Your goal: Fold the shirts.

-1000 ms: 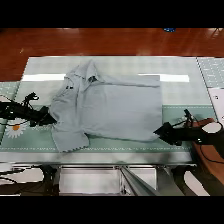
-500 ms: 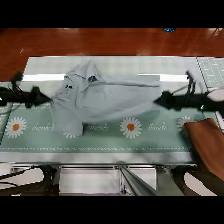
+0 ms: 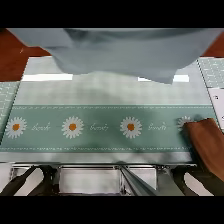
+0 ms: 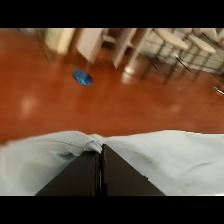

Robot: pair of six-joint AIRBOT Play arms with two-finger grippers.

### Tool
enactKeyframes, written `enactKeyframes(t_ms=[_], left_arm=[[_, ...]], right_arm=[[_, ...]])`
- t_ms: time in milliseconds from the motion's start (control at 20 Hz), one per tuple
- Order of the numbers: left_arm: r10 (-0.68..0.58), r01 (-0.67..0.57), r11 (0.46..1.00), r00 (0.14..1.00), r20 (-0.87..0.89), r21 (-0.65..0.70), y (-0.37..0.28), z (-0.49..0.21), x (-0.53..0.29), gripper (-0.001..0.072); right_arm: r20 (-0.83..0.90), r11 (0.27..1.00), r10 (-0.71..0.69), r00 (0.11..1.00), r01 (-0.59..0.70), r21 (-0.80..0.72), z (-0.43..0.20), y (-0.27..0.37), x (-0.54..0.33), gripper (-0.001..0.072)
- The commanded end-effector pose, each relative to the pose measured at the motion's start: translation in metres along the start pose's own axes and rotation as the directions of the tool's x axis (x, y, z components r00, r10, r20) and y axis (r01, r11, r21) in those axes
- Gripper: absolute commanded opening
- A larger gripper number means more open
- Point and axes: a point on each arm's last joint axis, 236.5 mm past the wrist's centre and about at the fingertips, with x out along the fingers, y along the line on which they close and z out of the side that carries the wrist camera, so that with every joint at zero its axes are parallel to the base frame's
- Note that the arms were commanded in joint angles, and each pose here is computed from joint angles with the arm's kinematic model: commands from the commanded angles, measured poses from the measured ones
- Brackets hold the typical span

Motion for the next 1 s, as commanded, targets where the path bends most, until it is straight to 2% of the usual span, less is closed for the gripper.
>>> enactKeyframes(t_ms=[0, 200, 350, 500, 650, 800, 950], left_arm=[[0.159, -0.197, 0.955, 0.971, 0.181, 0.222, -0.056, 0.045, -0.072, 0.0015], [0.373, -0.475, 0.818, 0.867, 0.33, 0.324, -0.084, 0.05, -0.158, 0.0015], [0.402, -0.533, 0.767, 0.833, 0.38, 0.358, -0.104, 0.042, -0.204, 0.0015], [0.4, -0.518, 0.775, 0.846, 0.354, 0.363, -0.105, 0.031, -0.22, 0.0015], [0.446, -0.524, 0.772, 0.85, 0.281, 0.359, -0.08, 0.019, -0.203, 0.0015], [0.518, -0.512, 0.808, 0.853, 0.063, 0.29, -0.022, -0.027, -0.148, 0.0015], [0.525, -0.479, 0.847, 0.821, -0.225, 0.23, 0.045, -0.107, -0.077, 0.0015]], right_arm=[[0.125, 0.986, -0.131, 0.983, 0.143, -0.09, 0.018, 0.006, -0.089, 0.0029], [0.159, 0.969, -0.202, 0.966, 0.221, -0.108, -0.005, 0.014, -0.154, 0.0029], [0.11, 0.972, -0.208, 0.972, 0.217, -0.086, -0.037, 0.022, -0.175, 0.0029], [0.025, 0.976, -0.214, 0.977, 0.214, -0.039, -0.065, 0.02, -0.173, 0.0029], [-0.108, 0.983, -0.181, 0.978, 0.182, 0.002, -0.095, 0.013, -0.14, 0.0029], [-0.217, 0.991, -0.108, 0.97, 0.124, 0.06, -0.125, 0.004, -0.082, 0.0029], [-0.294, 0.988, -0.038, 0.955, 0.08, 0.13, -0.155, -0.014, -0.01, 0.0029]])
